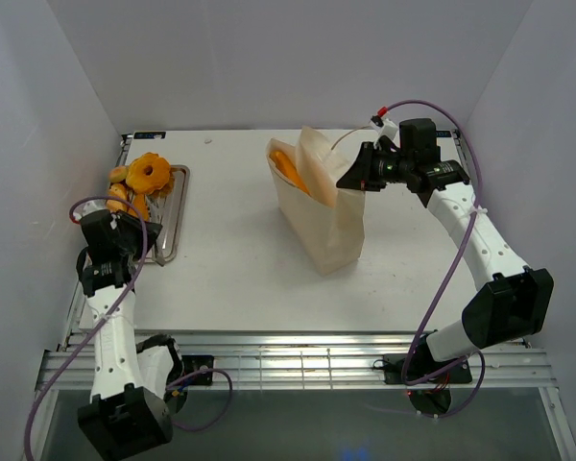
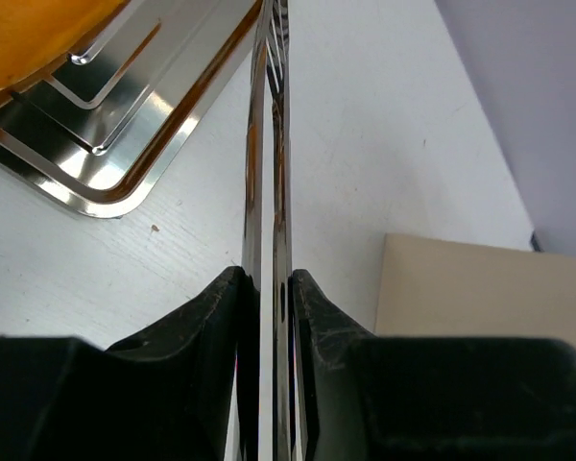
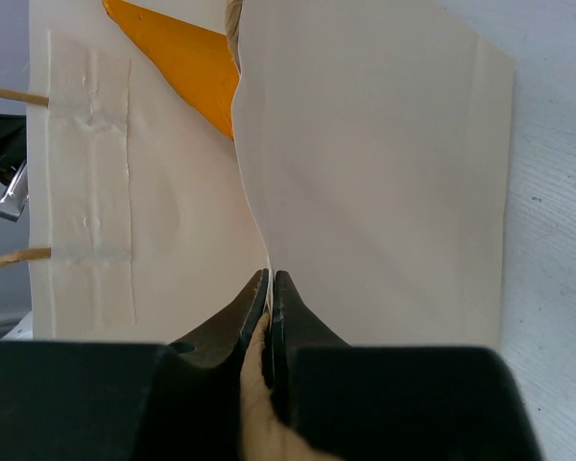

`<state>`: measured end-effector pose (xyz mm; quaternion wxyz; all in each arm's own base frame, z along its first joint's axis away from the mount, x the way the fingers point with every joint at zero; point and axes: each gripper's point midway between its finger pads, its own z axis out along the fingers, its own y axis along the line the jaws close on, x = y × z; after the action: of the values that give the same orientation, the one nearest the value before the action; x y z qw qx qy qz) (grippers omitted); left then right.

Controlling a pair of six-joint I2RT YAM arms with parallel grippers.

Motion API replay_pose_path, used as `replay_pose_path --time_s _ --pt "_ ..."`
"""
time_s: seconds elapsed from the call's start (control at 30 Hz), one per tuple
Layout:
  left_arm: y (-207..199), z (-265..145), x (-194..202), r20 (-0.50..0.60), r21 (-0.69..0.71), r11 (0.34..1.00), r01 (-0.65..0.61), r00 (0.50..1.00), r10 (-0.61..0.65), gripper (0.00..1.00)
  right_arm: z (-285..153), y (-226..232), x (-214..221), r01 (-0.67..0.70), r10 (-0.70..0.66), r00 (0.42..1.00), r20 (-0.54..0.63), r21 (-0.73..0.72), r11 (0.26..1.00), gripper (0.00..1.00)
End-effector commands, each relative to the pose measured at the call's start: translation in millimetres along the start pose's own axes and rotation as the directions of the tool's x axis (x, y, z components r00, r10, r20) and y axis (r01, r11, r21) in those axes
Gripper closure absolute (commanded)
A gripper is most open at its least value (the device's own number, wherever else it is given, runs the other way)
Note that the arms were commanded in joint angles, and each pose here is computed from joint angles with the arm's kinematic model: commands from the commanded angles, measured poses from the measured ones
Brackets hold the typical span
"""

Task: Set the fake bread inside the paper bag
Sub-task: Pick up the fake bread from the plate.

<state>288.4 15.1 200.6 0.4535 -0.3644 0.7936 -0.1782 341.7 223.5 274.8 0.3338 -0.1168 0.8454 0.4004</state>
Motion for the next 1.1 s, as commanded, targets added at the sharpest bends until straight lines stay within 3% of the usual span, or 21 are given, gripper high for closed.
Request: replay_pose_path --time_s 0.0,0.27,0.43,0.67,0.93,1.03,1.07 --pt "-21.9 -14.1 -12.0 -0.013 0.195 0.977 0.086 0.996 -0.086 0.64 -5.8 11.2 -1.7 0.036 -0.035 0.999 0.015 -0.046 0.998 0.91" --pt "-33.2 -30.5 -25.5 0.026 0.258 0.933 0.251 0.964 -0.266 0.61 -2.5 14.8 2.2 0.023 -0.023 1.000 0.003 -0.083 0.996 0.86" --pt "-36.8 -22.0 -14.8 -0.046 0.315 0.869 0.382 0.920 -0.388 0.59 -1.6 14.4 4.7 0.016 -0.016 1.000 0.006 -0.089 0.996 0.83" --pt "-8.3 -21.6 -2.3 -0.013 0.174 0.852 0.494 0.866 -0.499 0.55 3.7 10.3 4.2 0.014 -0.016 1.000 -0.016 -0.088 0.996 0.81" --pt "-7.7 -24.2 -15.9 0.047 0.170 0.860 0.481 0.868 -0.494 0.53 4.6 11.1 7.0 0.010 -0.013 1.000 -0.028 -0.105 0.994 0.80" --pt "-22.6 -21.1 -35.2 0.053 0.188 0.909 0.373 0.920 -0.388 0.57 4.3 11.7 6.8 0.010 -0.013 1.000 -0.028 -0.110 0.994 0.79" --pt "-18.5 -18.2 -36.6 0.057 0.151 0.951 0.269 0.958 -0.280 0.58 3.5 12.7 5.6 0.013 -0.016 1.000 -0.025 -0.111 0.994 0.79"
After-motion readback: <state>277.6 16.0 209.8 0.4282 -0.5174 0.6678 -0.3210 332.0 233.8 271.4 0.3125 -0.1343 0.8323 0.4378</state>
